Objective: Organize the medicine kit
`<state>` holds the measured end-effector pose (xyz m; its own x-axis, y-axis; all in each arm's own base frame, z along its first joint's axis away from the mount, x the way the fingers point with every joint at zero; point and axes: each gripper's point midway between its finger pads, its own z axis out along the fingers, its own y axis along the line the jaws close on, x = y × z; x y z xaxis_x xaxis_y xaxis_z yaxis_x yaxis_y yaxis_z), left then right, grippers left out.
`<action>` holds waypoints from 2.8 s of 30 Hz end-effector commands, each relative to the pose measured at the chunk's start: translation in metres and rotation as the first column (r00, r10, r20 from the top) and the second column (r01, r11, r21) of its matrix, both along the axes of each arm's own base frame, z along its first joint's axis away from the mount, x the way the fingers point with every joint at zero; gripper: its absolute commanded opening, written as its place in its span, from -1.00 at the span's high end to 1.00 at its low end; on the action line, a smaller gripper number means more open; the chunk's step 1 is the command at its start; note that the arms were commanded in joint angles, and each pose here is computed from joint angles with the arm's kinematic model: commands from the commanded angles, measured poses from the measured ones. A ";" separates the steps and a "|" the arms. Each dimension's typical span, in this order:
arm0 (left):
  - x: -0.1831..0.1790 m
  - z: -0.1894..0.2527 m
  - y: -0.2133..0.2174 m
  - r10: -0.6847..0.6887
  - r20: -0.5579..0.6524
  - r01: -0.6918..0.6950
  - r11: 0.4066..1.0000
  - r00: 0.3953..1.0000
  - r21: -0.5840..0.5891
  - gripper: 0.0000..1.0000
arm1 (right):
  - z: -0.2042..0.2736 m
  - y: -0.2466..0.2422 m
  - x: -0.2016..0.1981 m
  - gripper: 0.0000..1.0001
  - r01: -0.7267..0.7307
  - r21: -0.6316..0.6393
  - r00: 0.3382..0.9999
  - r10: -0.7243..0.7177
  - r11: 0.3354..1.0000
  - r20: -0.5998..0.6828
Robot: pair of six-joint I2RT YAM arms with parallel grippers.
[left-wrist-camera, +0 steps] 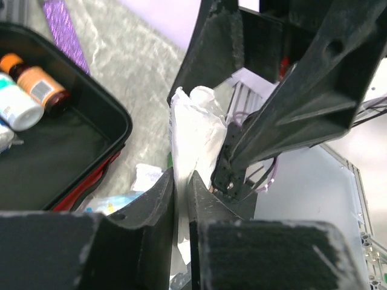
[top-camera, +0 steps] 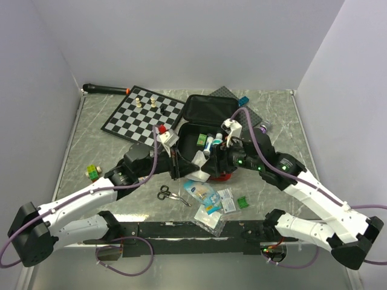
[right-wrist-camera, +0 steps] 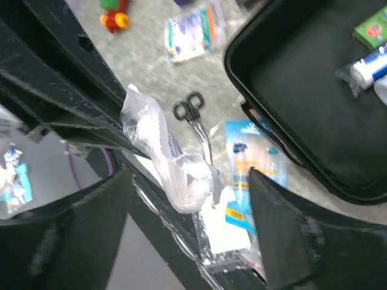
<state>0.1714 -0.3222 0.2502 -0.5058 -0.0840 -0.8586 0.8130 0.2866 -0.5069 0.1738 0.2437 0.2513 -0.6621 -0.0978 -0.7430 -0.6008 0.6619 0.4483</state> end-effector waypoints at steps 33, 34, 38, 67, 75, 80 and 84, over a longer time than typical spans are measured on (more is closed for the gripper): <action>0.012 0.047 0.024 0.158 0.028 -0.149 0.970 0.987 -0.192 -0.65 | 0.064 0.004 0.006 0.75 -0.074 0.372 0.994 0.038 0.925 0.103; 0.019 0.044 0.028 0.200 0.023 -0.194 0.966 0.979 -0.173 -0.72 | 0.062 0.003 0.011 0.75 -0.046 0.365 0.995 0.011 0.930 0.096; 0.051 0.043 0.062 0.453 0.012 -0.448 0.884 0.891 -0.136 -0.95 | 0.046 -0.006 0.040 0.73 0.114 0.298 0.990 -0.135 0.948 0.050; 0.081 -0.033 0.160 0.838 -0.022 -0.808 0.532 0.545 0.252 -0.95 | -0.117 0.043 0.199 0.71 0.295 -0.053 0.922 -0.299 0.954 -0.245; 0.083 -0.033 0.157 0.833 -0.027 -0.803 0.541 0.552 0.250 -0.96 | -0.133 0.059 0.210 0.71 0.284 -0.030 0.910 -0.280 0.958 -0.304; 0.081 -0.039 0.157 0.834 -0.033 -0.798 0.538 0.551 0.271 -0.96 | -0.146 0.057 0.216 0.63 0.324 -0.054 0.893 -0.324 0.944 -0.312; 0.081 -0.041 0.157 0.834 -0.034 -0.798 0.538 0.551 0.272 -0.96 | -0.150 0.056 0.217 0.17 0.331 -0.065 0.890 -0.334 0.941 -0.310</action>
<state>0.2520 -0.1648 0.2093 -0.4217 -0.3511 -0.8360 0.0965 0.8994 -0.4264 0.3721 0.2939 0.0872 -0.8858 0.1297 -0.4457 -0.1624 0.8129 0.5593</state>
